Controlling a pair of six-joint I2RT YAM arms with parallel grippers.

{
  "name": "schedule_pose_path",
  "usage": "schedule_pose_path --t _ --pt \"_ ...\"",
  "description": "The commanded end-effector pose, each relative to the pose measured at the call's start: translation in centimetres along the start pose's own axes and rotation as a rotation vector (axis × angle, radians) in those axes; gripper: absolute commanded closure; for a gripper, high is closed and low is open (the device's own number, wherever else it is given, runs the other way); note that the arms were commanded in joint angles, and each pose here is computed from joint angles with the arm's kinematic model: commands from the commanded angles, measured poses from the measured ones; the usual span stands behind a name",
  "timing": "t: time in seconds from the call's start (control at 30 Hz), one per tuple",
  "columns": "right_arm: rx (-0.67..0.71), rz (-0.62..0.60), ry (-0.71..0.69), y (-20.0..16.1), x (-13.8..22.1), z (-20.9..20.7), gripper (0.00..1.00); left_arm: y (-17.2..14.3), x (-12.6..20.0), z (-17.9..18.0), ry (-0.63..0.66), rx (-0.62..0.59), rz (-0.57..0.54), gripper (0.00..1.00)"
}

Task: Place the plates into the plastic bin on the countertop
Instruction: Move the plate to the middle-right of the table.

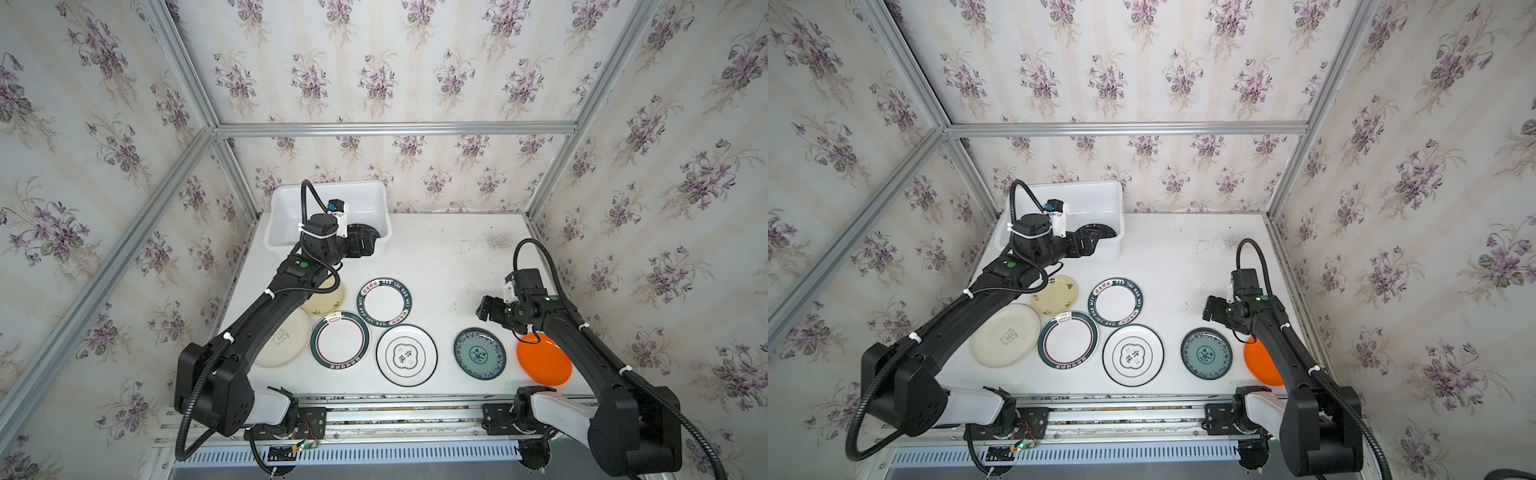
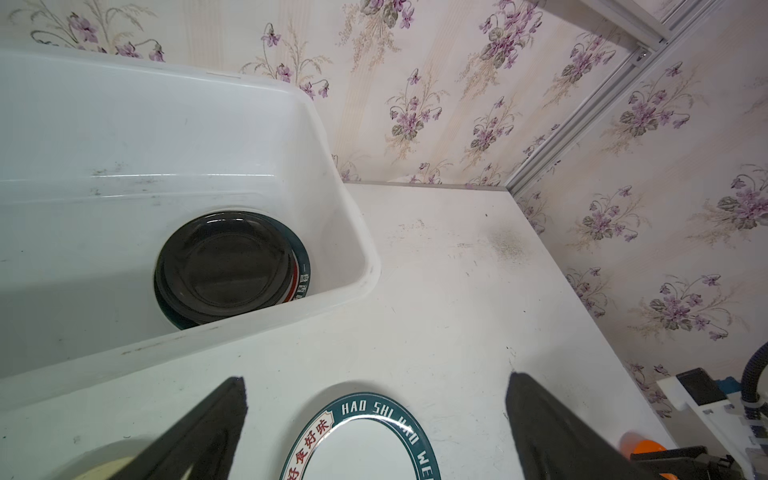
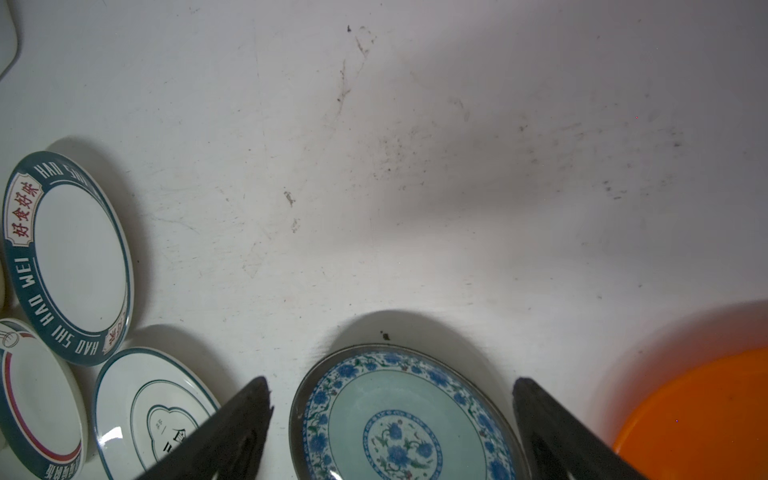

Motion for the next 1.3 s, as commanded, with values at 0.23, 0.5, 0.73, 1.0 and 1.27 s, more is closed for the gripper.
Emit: schedule_pose_path --t 0.23,0.5,0.73,1.0,1.27 --pt "-0.032 0.031 0.025 -1.7 -1.3 0.0 0.1 0.2 1.2 -2.1 -0.091 -0.003 -0.046 0.0" --pt "-0.03 0.029 -0.013 -2.0 -1.2 -0.5 0.12 0.4 2.0 -3.6 -0.14 -0.002 -0.057 0.0" --pt "-0.025 0.054 -0.012 -2.9 -1.9 -0.6 0.13 0.6 2.9 -3.9 -0.154 -0.006 -0.072 0.0" --pt "-0.046 0.072 -0.008 -3.5 -2.8 -0.5 0.16 0.5 2.7 -4.2 -0.168 0.0 -0.058 0.0" --pt "-0.041 0.087 -0.042 -3.9 -3.2 -1.0 0.17 0.1 2.2 -4.1 -0.169 0.002 -0.043 0.0"
Point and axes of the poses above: each gripper's point midway between its finger pads, its own x axis back along the fingers, its own z axis along the line the jaws close on, y = z × x, the point moved 1 cm from there along x, back along the fingers, and after that the axes turned 14 degrees about x, right-handed, at the moved point
